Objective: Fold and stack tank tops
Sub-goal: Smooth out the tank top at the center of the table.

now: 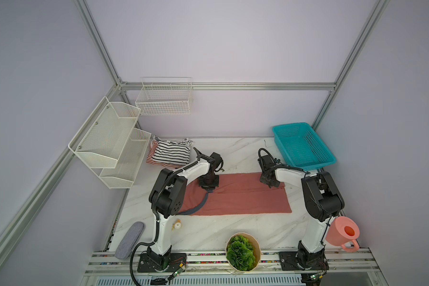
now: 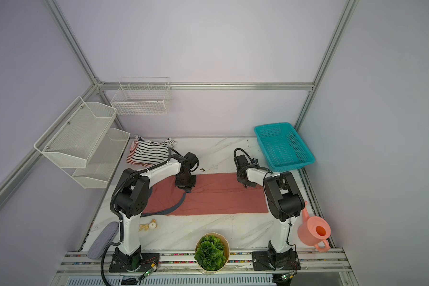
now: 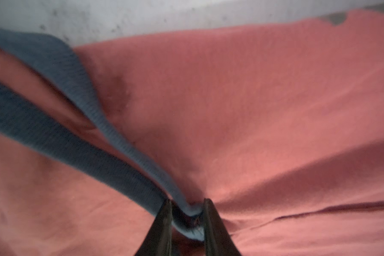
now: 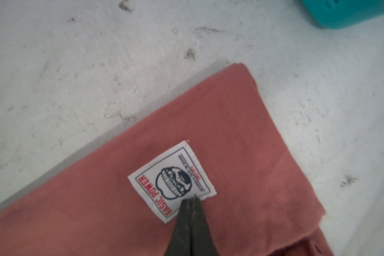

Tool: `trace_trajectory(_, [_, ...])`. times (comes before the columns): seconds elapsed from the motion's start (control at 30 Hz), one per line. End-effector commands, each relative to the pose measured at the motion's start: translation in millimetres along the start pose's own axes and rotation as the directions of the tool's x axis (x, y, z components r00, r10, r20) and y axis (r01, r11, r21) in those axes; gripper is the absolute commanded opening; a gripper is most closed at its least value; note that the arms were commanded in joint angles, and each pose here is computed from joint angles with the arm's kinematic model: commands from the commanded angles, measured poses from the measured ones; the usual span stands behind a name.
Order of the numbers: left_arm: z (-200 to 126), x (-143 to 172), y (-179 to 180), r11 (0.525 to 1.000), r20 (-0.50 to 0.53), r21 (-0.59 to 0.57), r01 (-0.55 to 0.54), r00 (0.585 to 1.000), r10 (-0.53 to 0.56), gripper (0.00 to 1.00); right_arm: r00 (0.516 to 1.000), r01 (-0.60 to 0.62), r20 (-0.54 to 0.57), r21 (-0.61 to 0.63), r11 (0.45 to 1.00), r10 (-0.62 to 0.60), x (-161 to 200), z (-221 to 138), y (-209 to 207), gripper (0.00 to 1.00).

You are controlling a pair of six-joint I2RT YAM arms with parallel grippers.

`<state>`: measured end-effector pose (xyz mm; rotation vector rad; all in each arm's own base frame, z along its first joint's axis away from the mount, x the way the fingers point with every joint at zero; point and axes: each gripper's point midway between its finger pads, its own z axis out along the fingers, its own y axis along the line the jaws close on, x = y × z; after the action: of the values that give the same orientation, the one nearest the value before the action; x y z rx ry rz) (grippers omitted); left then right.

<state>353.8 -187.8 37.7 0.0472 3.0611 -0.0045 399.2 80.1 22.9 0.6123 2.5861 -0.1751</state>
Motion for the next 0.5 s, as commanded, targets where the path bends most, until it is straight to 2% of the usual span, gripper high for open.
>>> trace_trajectory(0.0, [-7.7, 7.6, 20.6, 0.999, 0.010, -0.047, 0.023, 1.000, -0.023, 0.25, 0.992, 0.048, -0.117, 0.085, 0.995, -0.038, 41.9, 26.3, -21.6, 0.02])
trace_trajectory(0.27, [1.9, 25.0, 36.2, 0.994, -0.024, -0.097, 0.039, 0.999, -0.041, 0.26, 0.990, 0.060, -0.133, 0.110, 0.992, -0.045, 50.0, 30.5, -29.4, 0.02])
trace_trajectory(0.47, [-26.2, 10.4, 33.5, 0.995, 0.040, -0.074, 0.060, 0.998, -0.057, 0.28, 0.993, 0.047, -0.108, 0.083, 0.995, -0.037, 35.5, 17.0, -22.0, 0.02])
